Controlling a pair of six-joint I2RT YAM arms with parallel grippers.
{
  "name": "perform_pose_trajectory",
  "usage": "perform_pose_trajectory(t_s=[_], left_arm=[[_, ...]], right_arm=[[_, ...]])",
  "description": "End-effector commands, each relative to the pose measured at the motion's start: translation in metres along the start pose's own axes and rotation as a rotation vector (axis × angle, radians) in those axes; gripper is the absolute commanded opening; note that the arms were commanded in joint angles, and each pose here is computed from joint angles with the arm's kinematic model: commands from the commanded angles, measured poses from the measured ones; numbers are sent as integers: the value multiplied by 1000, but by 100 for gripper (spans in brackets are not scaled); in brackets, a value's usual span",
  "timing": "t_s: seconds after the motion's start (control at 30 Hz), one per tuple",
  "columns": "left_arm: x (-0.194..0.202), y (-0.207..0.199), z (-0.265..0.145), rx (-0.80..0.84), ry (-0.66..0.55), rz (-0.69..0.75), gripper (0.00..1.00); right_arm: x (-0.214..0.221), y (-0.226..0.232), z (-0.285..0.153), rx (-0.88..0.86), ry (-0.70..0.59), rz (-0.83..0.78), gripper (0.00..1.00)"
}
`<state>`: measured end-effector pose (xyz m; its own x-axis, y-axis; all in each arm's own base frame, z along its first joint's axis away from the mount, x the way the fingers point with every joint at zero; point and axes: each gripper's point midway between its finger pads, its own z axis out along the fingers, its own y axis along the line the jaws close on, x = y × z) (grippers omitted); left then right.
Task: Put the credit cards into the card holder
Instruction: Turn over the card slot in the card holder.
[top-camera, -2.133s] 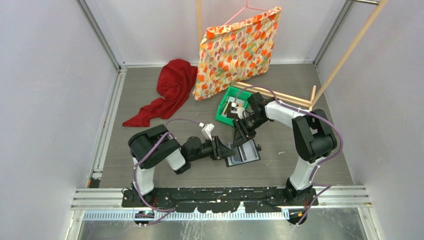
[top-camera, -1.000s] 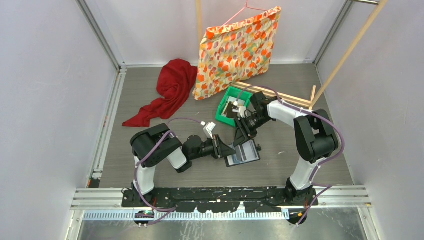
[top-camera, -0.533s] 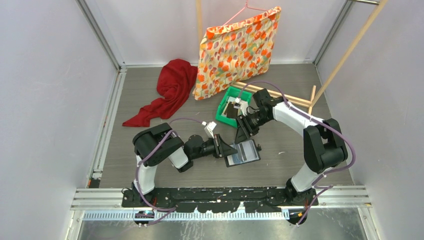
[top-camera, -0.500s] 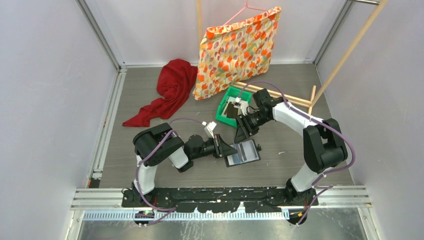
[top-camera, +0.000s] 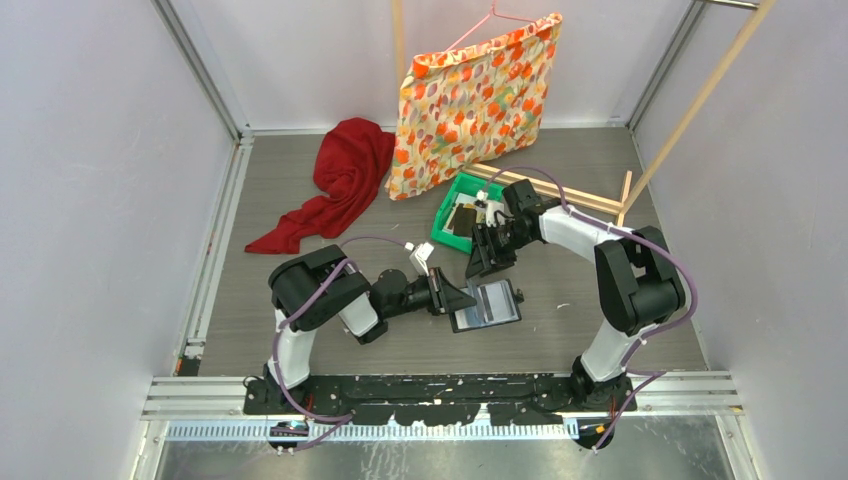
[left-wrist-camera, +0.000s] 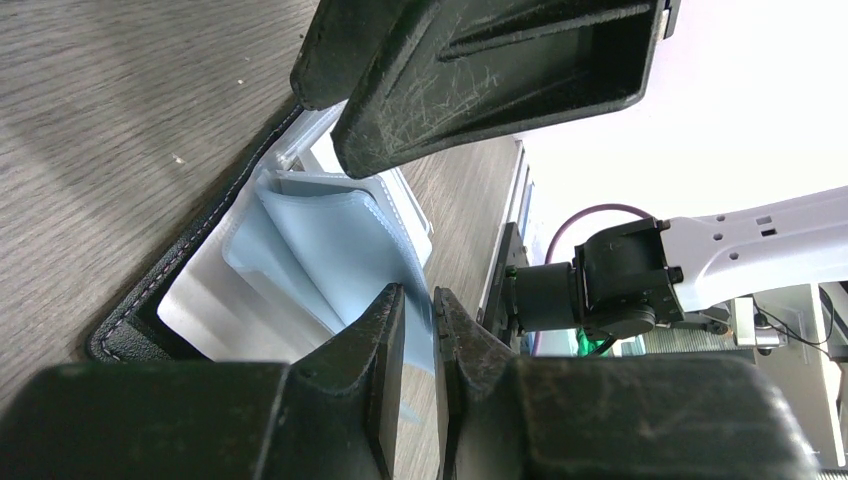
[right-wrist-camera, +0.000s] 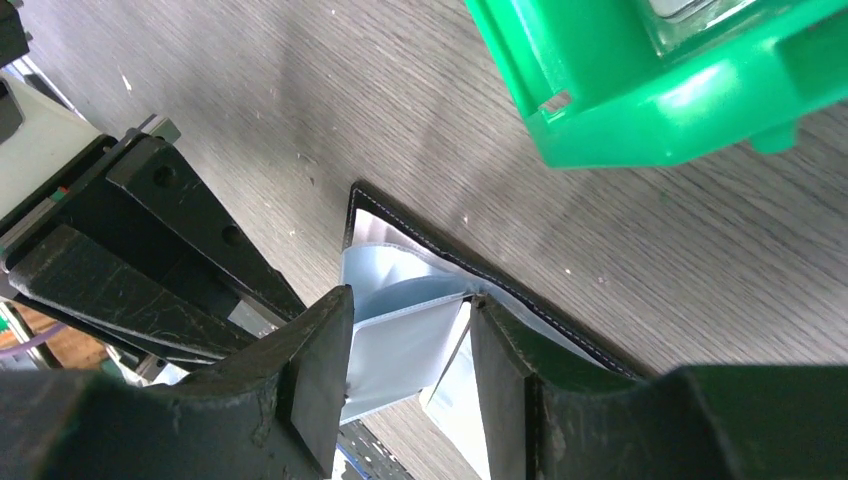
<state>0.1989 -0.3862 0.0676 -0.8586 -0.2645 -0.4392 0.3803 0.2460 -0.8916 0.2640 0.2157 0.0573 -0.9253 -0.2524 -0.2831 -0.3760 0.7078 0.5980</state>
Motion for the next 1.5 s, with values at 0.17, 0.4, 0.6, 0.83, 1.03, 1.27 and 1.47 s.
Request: perform_pose_trajectory(t_s=[0.17, 0.4, 0.6, 0.83, 1.03, 1.27, 1.47], left_arm=[[-6, -2, 4, 22, -24, 26, 18], [-6, -2, 5, 20, -23, 24, 19], [-6, -2, 4, 20, -25, 30, 23], [-5, -3, 2, 20, -23, 35, 25], [-5, -2, 2, 20, -20, 39, 23], [-3, 1, 5, 19, -9, 31, 20], [-2, 1, 5, 20, -8, 29, 20]], right_arm=[[-7, -2, 2, 40, -24, 10, 50], [-3, -4, 2, 52, 13, -27, 48], [-1, -5, -2, 62, 31, -70, 45], [0, -3, -6, 56, 41, -108, 42], [-5, 8, -13, -1, 14, -110, 44], [-11, 22, -18, -53, -31, -82, 56], [-8, 13, -9, -31, -4, -46, 56]])
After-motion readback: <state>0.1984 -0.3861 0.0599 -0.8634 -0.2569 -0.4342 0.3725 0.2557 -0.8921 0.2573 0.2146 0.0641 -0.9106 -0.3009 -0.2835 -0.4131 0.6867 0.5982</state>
